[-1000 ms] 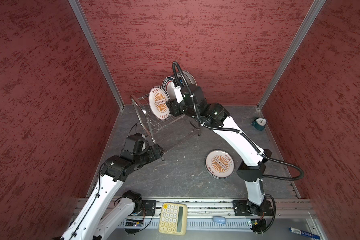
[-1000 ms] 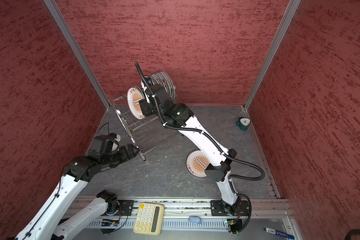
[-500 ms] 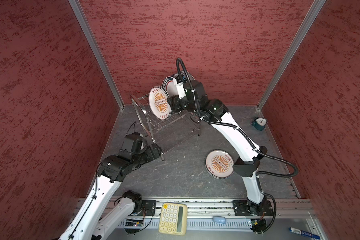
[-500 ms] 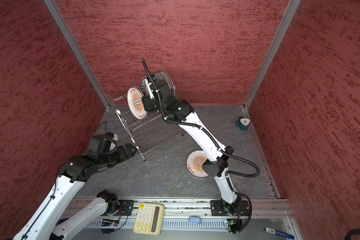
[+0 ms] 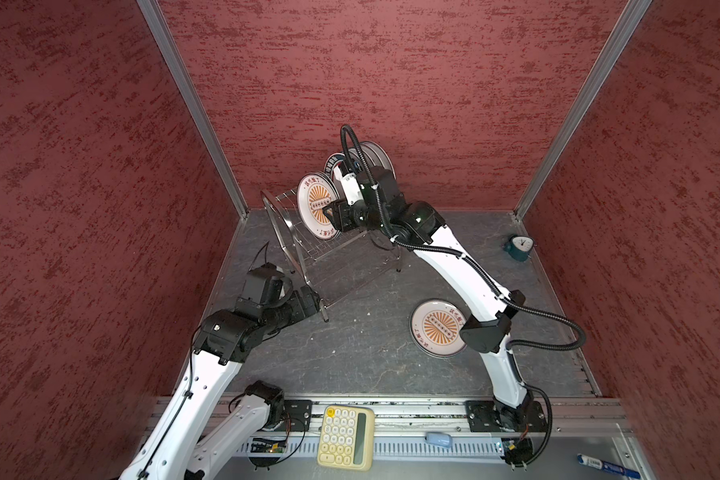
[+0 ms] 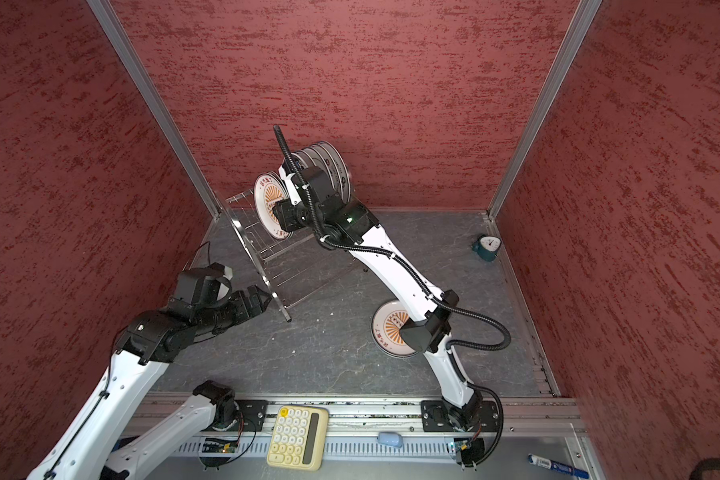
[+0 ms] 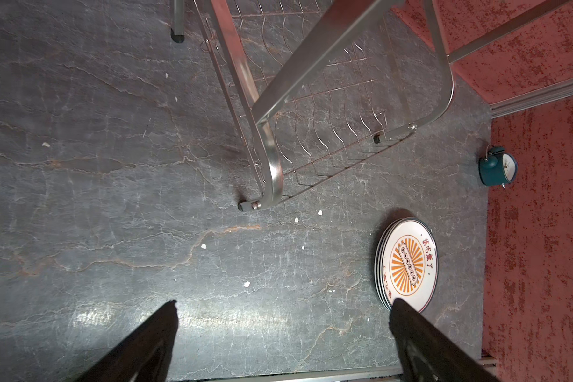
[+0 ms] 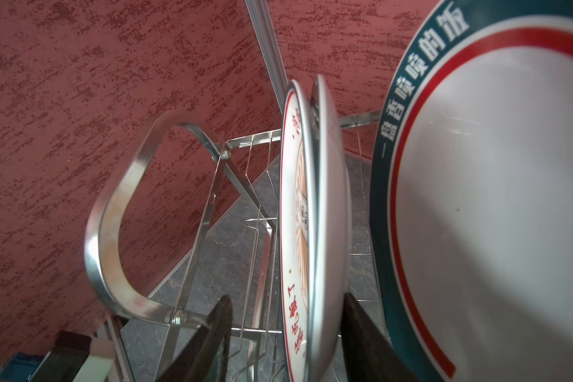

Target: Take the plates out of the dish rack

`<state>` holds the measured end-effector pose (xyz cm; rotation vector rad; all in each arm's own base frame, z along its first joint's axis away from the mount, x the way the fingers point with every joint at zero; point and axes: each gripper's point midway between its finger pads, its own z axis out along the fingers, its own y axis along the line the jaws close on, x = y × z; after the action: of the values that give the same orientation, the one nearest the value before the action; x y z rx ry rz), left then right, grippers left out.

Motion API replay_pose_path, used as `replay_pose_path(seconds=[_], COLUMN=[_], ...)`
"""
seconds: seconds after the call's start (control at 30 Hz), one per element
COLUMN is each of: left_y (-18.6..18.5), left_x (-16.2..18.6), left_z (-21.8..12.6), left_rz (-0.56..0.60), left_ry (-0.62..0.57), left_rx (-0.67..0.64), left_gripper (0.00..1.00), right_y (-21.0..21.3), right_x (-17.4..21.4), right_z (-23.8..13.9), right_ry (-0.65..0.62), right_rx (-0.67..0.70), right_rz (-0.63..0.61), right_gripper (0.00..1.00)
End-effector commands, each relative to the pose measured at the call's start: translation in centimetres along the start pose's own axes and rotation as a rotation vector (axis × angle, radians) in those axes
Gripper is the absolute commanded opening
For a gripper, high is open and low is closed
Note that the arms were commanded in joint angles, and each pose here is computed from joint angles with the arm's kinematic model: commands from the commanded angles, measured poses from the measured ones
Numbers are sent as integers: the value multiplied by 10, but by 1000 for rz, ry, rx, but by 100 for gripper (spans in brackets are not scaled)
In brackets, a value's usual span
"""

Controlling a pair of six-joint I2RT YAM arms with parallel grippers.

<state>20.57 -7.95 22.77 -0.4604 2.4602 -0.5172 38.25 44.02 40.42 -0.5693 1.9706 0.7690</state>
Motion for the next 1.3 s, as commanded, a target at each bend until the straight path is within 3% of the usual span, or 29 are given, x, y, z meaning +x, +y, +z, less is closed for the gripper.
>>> replay_pose_path(seconds=[0.0,0.4,0.63,0.93,1.27], left_y=[4,6,8,7,6], left_x=[-2,1,1,0,-1], left_z=[0,3,7,10,15], left_rz=[12,9,2,2,0], left_ry=[-7,1,5,9,15], left_rx=[-15,-11,-13,-13,-11], left_gripper=[99,99,99,100,99], right_y=[26,26,38,37,42], right_x=[-12,-8,-11,-15,-13], right_z=[-13,-11,-17,-22,-23], right_ry=[-38,-34,-34,-48,-40], right_rx=[-80,-49,-113,-99,-132], right_rz=[-12,-23,-14,-20,-20], right_gripper=[52,46,49,56,57])
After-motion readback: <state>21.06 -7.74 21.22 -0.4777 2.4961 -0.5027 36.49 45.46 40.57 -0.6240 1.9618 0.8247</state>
